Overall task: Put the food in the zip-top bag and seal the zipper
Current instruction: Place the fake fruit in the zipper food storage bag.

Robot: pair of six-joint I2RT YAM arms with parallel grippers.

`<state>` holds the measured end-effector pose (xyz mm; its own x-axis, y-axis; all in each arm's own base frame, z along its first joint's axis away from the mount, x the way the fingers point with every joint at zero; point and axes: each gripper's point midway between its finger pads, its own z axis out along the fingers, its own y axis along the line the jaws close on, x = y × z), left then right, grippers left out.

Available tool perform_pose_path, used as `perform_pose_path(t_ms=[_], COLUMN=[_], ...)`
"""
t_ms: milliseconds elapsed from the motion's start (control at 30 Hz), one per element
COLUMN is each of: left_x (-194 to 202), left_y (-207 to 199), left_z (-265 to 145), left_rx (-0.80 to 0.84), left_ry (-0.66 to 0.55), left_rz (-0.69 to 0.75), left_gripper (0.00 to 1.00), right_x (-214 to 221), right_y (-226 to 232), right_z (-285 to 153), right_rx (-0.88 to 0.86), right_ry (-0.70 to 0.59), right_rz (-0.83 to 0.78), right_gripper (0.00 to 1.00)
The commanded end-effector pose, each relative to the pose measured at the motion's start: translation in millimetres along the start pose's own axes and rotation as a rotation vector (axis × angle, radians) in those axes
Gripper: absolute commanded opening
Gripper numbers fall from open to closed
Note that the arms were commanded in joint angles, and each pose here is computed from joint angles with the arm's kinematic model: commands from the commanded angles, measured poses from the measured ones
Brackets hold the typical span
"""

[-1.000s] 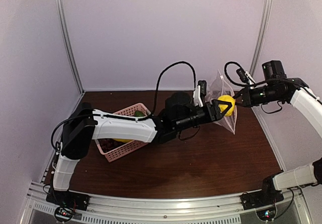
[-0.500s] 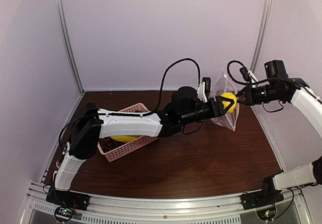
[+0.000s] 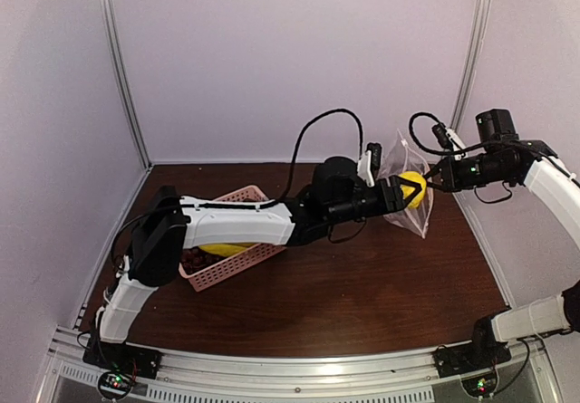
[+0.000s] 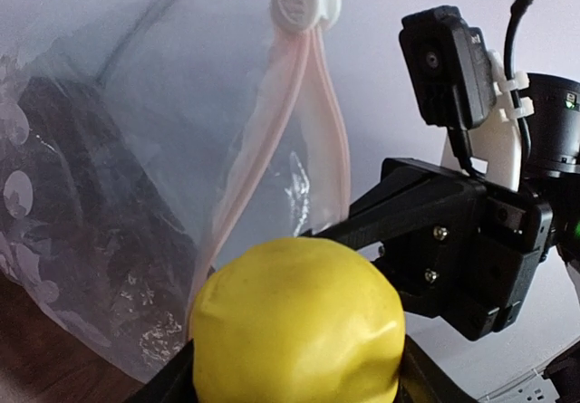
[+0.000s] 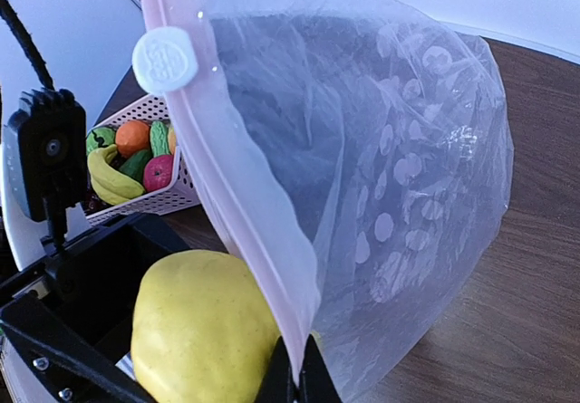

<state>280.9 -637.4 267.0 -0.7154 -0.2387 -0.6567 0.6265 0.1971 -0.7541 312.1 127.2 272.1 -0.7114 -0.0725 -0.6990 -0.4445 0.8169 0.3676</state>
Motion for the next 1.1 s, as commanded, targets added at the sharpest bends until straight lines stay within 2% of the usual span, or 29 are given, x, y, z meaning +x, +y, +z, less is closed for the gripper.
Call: perform_pose_path(t_ms=[0, 167, 300, 400, 433, 533, 667, 833, 1067], left_x=[8.1, 2.6, 0.7, -8.5, -11.1, -18.3, -23.5, -39.6, -72.6], left_y=[43.1, 33.8, 42.5, 36.5, 31.4, 14.8, 13.8, -9.6, -74.5], left_z=[-10.3, -11.1, -5.9, 2.0, 6.1, 14.6, 9.3, -15.1, -53.8], left_rx=[-0.107, -0.087, -0.138, -0.110, -0.088, -0.045, -0.092, -0.096, 0.020], left_ry=[-0.007, -0.009, -0.010, -0.030, -0.029, -0.019, -0.007, -0.014, -0.038], left_rz=[-0.027, -0.012, -0.013, 0.003, 0.016, 0.059, 0.066, 0.113, 0.240], left_gripper=[0.36, 0.36, 0.36, 0.36, 0.39, 0.63, 0.84, 0.97, 0.98], right_x=[-0.2, -9.9, 0.2, 9.5, 12.9, 15.0, 2.6, -12.1, -28.8], right_y=[52.9, 37.8, 58.7, 71.1, 72.9, 77.4, 84.4, 71.9, 29.2], right_z=[-11.9, -9.2, -7.8, -8.3, -7.7, -9.8, -19.0, -17.9, -7.6], right_rx=[-0.206, -0.116, -0.234, -0.276, -0.286, -0.307, -0.321, -0.270, -0.120], right_ry=[-0.008, -0.023, 0.024, 0.040, 0.046, 0.049, 0.017, -0.004, -0.034], right_rz=[-0.052, -0.066, -0.088, -0.110, -0.108, -0.108, -0.119, -0.107, -0.060], right_gripper=[0.00, 0.00, 0.00, 0.00, 0.00, 0.00, 0.00, 0.00, 0.00])
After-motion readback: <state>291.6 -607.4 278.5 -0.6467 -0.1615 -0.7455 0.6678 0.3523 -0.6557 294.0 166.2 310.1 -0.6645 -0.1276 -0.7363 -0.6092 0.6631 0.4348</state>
